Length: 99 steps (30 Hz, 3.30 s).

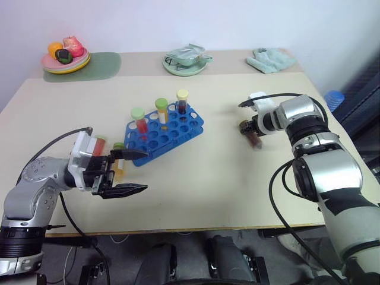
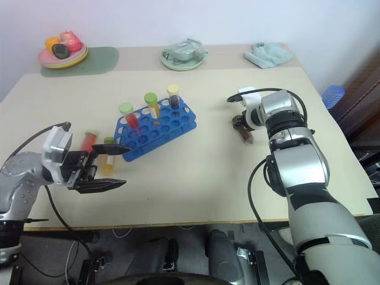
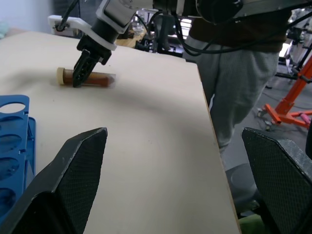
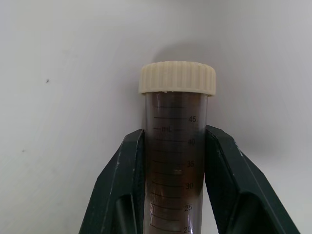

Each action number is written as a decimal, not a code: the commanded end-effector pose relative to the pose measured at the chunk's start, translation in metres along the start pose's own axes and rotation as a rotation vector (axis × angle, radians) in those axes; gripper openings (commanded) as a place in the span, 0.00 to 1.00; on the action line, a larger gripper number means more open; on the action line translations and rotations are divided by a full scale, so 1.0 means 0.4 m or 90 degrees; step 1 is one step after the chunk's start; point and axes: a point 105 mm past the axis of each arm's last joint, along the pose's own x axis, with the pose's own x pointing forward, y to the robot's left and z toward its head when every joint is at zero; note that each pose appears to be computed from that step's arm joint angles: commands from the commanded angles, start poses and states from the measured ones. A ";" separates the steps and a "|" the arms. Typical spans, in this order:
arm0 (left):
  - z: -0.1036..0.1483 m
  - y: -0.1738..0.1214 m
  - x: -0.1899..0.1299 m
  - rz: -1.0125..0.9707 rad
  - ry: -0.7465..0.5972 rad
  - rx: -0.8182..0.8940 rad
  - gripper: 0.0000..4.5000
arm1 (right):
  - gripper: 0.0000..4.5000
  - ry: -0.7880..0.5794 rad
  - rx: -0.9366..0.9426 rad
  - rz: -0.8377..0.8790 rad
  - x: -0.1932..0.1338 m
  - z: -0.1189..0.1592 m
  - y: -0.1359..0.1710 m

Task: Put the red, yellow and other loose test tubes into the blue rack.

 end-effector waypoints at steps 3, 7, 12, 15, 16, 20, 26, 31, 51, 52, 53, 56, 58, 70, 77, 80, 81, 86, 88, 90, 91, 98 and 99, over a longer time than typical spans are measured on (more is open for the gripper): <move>0.032 -0.010 -0.008 0.016 -0.009 0.028 1.00 | 0.32 -0.014 -0.002 0.090 0.007 0.014 0.056; 0.033 -0.009 -0.015 0.032 -0.017 0.023 1.00 | 0.32 -0.137 -0.018 0.180 -0.048 0.121 0.120; 0.031 -0.002 -0.027 0.062 -0.036 0.013 1.00 | 0.32 -0.407 -0.032 0.360 -0.177 0.229 0.254; 0.019 0.000 -0.036 0.076 -0.038 0.002 1.00 | 0.32 -0.586 -0.044 0.408 -0.227 0.234 0.303; 0.016 0.000 -0.039 0.078 -0.038 -0.001 1.00 | 0.32 -0.622 -0.044 0.417 -0.234 0.230 0.314; 0.015 0.006 -0.053 0.093 -0.039 -0.004 1.00 | 0.32 -0.684 -0.027 0.408 -0.227 0.224 0.341; 0.013 0.008 -0.068 0.114 -0.051 -0.011 1.00 | 0.32 -0.840 -0.003 0.360 -0.195 0.248 0.356; 0.012 -0.001 -0.077 0.135 -0.057 -0.014 1.00 | 0.32 -0.887 0.011 0.318 -0.147 0.252 0.349; 0.015 -0.033 -0.102 0.181 -0.064 -0.019 1.00 | 0.32 -0.840 0.107 0.268 -0.006 0.183 0.342; 0.015 -0.034 -0.102 0.182 -0.065 -0.019 1.00 | 0.32 -0.840 0.108 0.272 -0.006 0.184 0.346; 0.014 -0.035 -0.103 0.184 -0.065 -0.020 1.00 | 0.32 -0.841 0.108 0.279 -0.007 0.187 0.354; 0.013 -0.037 -0.105 0.187 -0.064 -0.021 1.00 | 0.32 -0.840 0.101 0.296 -0.006 0.189 0.379; 0.013 -0.037 -0.105 0.188 -0.065 -0.021 1.00 | 0.32 -0.833 0.100 0.297 0.000 0.187 0.386; 0.014 -0.043 -0.104 0.189 -0.061 -0.018 1.00 | 0.32 -0.809 0.111 0.226 0.020 0.180 0.354; 0.017 -0.049 -0.104 0.191 -0.059 -0.019 1.00 | 0.32 -0.816 0.134 0.206 0.020 0.181 0.346; 0.019 -0.049 -0.106 0.192 -0.059 -0.018 1.00 | 0.32 -0.821 0.137 0.198 0.019 0.183 0.349; 0.020 -0.049 -0.106 0.192 -0.059 -0.018 1.00 | 0.32 -0.821 0.138 0.197 0.019 0.183 0.350; 0.021 -0.049 -0.106 0.193 -0.058 -0.016 1.00 | 0.32 -0.824 0.135 0.192 0.023 0.174 0.358; 0.021 -0.049 -0.105 0.192 -0.058 -0.017 1.00 | 0.32 -0.824 0.133 0.188 0.028 0.165 0.363; 0.022 -0.049 -0.105 0.192 -0.058 -0.017 1.00 | 0.39 -0.823 0.131 0.186 0.032 0.158 0.368; 0.022 -0.048 -0.105 0.192 -0.058 -0.017 1.00 | 0.47 -0.822 0.129 0.185 0.033 0.155 0.370; 0.022 -0.045 -0.100 0.189 -0.061 -0.017 1.00 | 0.98 -0.831 0.111 0.183 0.035 0.138 0.383; 0.022 -0.044 -0.100 0.188 -0.061 -0.016 1.00 | 0.98 -0.833 0.105 0.184 0.035 0.136 0.386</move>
